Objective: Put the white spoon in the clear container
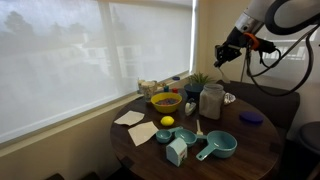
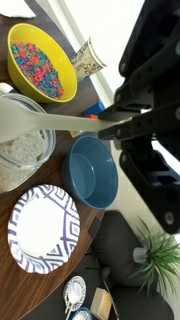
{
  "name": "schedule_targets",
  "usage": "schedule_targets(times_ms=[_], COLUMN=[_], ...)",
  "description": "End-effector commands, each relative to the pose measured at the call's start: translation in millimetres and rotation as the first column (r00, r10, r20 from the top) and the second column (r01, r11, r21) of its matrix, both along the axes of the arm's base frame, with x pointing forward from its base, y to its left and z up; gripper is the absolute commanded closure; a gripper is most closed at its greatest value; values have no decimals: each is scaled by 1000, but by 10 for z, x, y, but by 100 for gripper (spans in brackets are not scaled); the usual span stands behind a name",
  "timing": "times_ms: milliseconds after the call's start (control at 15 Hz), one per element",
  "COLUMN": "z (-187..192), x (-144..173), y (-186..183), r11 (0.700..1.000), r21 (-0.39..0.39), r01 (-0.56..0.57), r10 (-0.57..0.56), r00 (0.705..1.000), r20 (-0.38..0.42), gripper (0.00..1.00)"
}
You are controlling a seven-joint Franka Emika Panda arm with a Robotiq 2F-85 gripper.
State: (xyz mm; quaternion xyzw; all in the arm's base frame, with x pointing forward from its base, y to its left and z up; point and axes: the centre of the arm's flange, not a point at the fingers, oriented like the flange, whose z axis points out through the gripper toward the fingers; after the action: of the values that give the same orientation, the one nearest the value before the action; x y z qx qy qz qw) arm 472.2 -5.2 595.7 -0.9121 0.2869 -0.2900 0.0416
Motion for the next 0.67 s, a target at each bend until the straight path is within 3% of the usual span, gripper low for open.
schedule_targets(times_ms=[0, 600], z=[-131, -427], x=[126, 248], y=[-28, -42], r11=[999, 992], r21=[-50, -124], r01=[-17, 9], r10=[20, 9], r00=[999, 990], r20=[51, 140], gripper=[97, 97])
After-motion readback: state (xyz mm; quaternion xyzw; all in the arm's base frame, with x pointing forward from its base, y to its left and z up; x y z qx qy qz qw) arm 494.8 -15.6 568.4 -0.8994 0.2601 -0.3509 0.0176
